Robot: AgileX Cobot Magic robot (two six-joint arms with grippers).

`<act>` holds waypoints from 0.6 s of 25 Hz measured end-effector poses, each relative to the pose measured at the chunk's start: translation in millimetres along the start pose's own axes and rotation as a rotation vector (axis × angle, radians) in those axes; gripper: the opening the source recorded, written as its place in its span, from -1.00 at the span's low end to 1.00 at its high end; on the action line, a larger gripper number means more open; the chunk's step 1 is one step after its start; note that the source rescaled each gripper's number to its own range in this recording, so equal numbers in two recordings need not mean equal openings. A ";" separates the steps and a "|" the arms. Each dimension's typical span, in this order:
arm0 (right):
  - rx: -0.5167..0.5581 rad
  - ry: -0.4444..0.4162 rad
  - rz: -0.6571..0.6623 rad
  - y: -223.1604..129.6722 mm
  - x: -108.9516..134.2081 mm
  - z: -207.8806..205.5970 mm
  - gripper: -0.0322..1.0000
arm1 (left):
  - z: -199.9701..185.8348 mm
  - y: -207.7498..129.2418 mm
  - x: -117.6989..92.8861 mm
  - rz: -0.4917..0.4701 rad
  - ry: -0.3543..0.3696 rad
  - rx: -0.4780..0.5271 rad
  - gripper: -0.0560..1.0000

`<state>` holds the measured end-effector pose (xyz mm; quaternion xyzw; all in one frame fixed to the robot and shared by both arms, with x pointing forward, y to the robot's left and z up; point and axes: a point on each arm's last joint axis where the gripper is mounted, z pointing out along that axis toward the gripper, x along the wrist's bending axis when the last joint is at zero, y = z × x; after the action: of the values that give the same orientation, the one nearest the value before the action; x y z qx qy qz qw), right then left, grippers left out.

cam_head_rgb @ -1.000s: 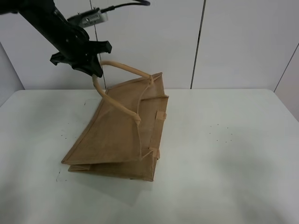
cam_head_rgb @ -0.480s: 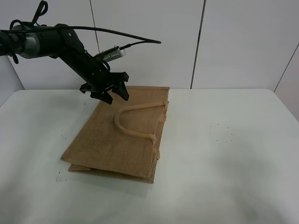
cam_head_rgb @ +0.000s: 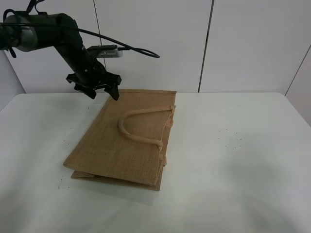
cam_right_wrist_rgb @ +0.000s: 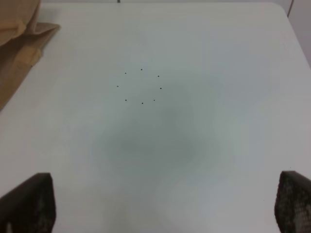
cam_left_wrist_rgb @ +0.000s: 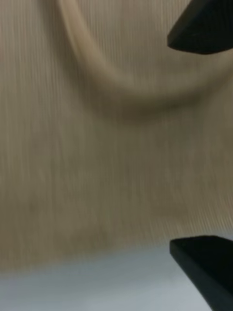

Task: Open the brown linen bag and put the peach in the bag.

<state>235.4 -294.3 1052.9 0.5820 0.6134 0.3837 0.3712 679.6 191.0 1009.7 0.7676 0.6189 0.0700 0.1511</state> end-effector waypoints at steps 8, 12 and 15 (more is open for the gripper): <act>0.001 -0.022 0.015 -0.1 -2.0 0.0 1.00 | -8.7 -12.8 83.6 -0.194 0.091 0.083 0.99; 0.001 -0.028 0.027 -0.2 -2.6 0.0 1.00 | -13.8 -17.4 102.0 -0.234 0.081 0.092 1.00; 0.003 -0.028 0.027 -0.6 -2.6 0.5 1.00 | -25.7 -16.5 99.9 -0.230 0.067 0.066 1.00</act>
<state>235.7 -296.9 1052.2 0.5963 0.6008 0.3795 0.3735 679.1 294.9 1020.8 0.6932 0.7096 0.0576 0.1121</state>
